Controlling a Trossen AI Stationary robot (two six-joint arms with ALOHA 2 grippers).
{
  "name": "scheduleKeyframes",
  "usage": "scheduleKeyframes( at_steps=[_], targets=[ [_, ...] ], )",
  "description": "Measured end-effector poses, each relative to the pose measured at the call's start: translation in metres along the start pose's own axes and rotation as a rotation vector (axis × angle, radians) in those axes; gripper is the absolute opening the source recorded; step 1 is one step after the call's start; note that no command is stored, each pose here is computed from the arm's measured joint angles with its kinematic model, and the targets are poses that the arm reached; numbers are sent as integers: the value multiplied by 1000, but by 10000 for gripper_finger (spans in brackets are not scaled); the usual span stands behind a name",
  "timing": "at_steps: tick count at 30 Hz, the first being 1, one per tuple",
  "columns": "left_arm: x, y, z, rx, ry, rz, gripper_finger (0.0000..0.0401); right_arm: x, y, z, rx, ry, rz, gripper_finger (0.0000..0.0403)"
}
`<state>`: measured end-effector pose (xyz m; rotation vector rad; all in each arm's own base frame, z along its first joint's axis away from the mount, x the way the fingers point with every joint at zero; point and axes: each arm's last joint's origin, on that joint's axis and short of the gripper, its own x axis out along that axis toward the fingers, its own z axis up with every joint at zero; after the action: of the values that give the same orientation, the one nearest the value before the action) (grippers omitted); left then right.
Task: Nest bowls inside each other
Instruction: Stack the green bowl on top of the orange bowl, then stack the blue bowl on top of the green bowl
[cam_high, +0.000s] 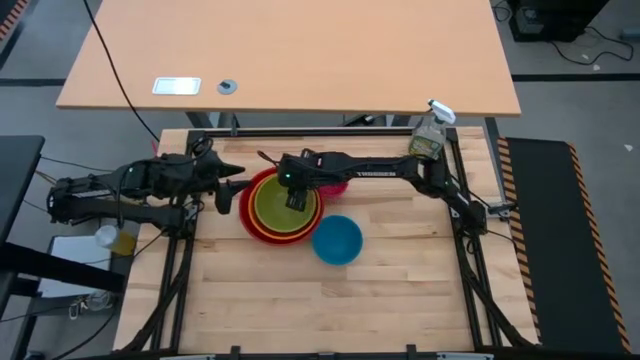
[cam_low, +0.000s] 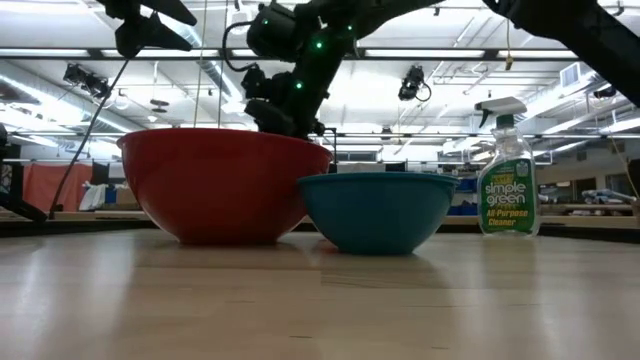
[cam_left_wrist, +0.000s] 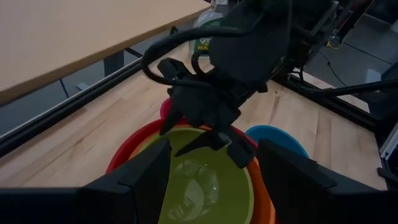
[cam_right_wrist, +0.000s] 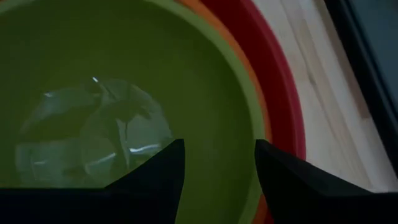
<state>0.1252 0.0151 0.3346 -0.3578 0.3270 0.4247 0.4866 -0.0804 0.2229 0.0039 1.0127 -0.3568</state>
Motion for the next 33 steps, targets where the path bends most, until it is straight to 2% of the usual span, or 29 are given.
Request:
scheduleKeyframes(
  at_steps=[5,10,13,18,24,33],
  targets=[
    [0,0,-1,-4,7,3,244,9,-3,-5,-1,37,-3,201],
    [0,0,-1,-6,7,3,244,-1,-5,1,-3,-2,-5,200],
    [0,0,-1,-5,12,5,244,-13,-6,5,9,-16,-3,200],
    [0,1,-2,-3,18,8,244,-52,-13,10,62,-21,5,200],
    [0,1,-2,16,18,11,244,-82,-23,1,83,76,89,200],
    [0,1,-2,34,16,20,244,-79,-15,-23,44,240,164,200]
  ],
)
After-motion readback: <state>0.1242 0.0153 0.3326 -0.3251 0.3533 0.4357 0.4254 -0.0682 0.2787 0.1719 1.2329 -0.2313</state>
